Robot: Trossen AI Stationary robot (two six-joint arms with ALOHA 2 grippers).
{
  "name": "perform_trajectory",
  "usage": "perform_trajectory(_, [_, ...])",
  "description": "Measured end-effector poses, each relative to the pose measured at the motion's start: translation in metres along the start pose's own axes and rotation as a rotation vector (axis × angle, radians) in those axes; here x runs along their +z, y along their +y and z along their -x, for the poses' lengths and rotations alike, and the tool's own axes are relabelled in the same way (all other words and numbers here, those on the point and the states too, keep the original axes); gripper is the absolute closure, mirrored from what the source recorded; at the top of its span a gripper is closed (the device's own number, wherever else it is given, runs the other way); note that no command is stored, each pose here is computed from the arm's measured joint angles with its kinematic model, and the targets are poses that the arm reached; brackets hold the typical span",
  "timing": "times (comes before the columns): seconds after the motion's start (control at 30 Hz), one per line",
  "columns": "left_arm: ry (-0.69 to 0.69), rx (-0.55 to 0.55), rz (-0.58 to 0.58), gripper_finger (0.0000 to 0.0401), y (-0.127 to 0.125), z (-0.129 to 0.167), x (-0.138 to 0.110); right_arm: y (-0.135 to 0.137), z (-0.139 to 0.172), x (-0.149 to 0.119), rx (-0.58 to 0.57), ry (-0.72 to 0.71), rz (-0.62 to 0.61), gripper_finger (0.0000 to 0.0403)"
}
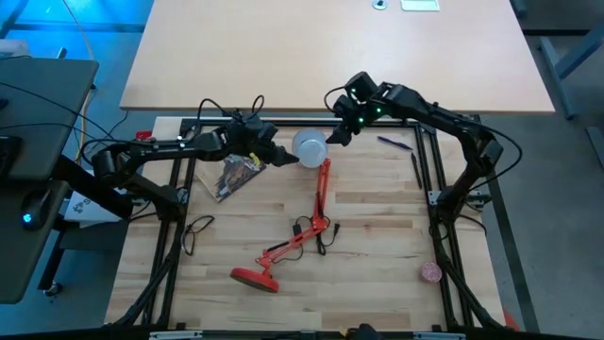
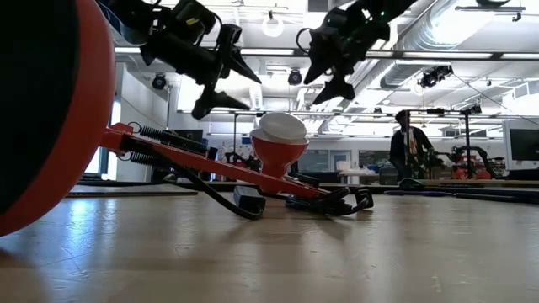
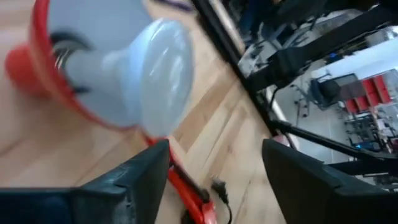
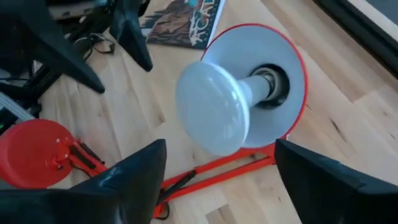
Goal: Screw lightbulb
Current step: Remove the lightbulb from the red lamp
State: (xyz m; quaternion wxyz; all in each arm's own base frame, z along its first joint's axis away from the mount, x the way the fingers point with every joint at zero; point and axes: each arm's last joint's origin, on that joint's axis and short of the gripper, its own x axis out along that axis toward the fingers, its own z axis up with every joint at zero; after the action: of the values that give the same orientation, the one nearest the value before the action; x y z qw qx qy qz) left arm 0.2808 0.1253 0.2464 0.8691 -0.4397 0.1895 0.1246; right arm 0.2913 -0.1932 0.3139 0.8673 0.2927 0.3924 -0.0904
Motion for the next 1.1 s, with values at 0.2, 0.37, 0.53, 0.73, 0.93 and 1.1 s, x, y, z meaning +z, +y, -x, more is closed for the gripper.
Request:
perform_trajectory(0.2, [-0.001,0.059,0.066,0.0133,0.005,-0.007,-0.004,-0.021,-0.024,0.002,0.084,0.051,-0.014,0.0099])
perform_trajectory(0.37, [-0.048,0.077,0.126,0.0133,0.012,-0.021,-0.003,-0.030,-0.040,0.004,0.154,0.064,-0.019,0.0098])
perform_trajectory(0.53, [-0.074,0.045,0.189,0.0133,0.018,-0.035,-0.003,-0.026,-0.051,0.002,0.156,0.085,0.007,0.0098])
perform_trajectory(0.73, [-0.042,0.064,0.219,0.0132,0.027,-0.051,-0.011,-0.026,-0.071,0.001,0.081,0.102,0.030,0.0098])
perform_trajectory(0.93, [-0.075,0.057,0.204,0.0136,0.024,-0.056,-0.013,-0.016,-0.081,0.002,0.133,0.095,0.038,0.0103])
perform_trajectory(1.1, [-0.112,0.085,0.205,0.0207,0.021,-0.056,-0.008,-0.004,-0.087,0.002,0.125,0.086,0.054,0.0170])
